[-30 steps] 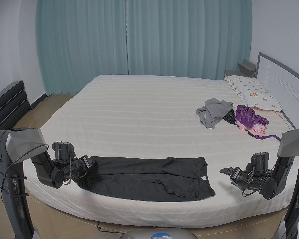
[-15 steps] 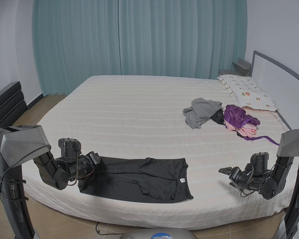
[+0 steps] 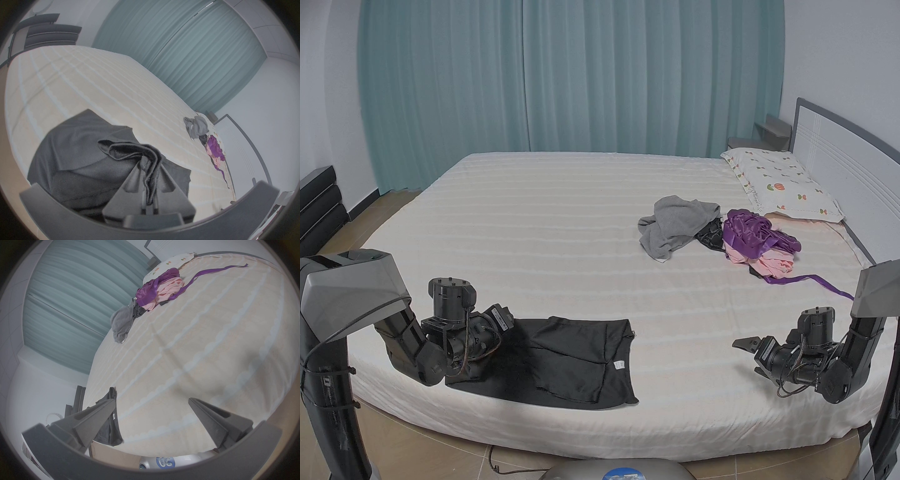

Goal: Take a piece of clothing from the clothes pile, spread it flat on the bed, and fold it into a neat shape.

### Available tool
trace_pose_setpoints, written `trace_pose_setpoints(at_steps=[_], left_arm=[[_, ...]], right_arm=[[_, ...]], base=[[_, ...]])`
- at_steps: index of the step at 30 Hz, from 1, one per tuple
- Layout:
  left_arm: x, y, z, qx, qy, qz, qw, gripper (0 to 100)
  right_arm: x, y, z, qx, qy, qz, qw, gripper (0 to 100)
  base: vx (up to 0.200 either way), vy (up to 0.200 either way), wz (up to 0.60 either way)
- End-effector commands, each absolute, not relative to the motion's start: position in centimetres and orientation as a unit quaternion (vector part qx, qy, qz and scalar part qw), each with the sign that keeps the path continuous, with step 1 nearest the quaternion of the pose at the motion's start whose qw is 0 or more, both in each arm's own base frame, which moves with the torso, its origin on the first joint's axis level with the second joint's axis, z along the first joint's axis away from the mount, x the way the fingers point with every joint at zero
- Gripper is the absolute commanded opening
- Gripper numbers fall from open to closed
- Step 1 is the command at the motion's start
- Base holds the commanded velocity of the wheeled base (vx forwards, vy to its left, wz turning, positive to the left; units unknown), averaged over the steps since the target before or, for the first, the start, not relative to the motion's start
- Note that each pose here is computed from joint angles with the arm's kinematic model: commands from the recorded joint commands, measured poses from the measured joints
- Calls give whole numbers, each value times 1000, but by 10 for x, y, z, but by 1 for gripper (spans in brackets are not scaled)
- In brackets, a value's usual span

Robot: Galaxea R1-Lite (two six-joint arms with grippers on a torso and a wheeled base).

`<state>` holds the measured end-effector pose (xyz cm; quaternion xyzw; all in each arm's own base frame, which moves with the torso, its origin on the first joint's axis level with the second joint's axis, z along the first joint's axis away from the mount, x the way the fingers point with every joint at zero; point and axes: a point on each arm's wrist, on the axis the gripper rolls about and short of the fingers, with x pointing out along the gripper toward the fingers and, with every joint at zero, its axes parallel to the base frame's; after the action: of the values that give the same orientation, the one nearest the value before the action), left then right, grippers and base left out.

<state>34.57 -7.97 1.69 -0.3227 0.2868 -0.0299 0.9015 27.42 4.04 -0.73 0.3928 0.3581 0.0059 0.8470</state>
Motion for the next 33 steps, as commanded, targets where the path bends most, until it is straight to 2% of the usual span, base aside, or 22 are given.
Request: trace_pose_setpoints(at_steps=[1,9,22,31,32,33], left_arm=[[344,-87,15,-323,294,-37,899,0],[343,-97,14,-337,297,-43,892,0],[348,-111,-10,-324,319,-43,889,0],[348,-127,-13,-352,324,-43,877,0],[347,-128,-14,-352,325,-43,877,100],[347,-128,-14,-351,325,-44,877,100]], right_arm=[[274,42,-8,391,362,8,846,100],[273,47,-11,388,369,12,845,100],[271,51,-15,383,378,16,843,100],[271,52,-15,383,379,17,842,100],[271,52,-15,382,379,17,843,100],[271,52,-15,382,379,17,843,100]], base=[[0,-200,0],[0,-200,0],[0,0,0],[0,0,0],[0,0,0],[0,0,0]])
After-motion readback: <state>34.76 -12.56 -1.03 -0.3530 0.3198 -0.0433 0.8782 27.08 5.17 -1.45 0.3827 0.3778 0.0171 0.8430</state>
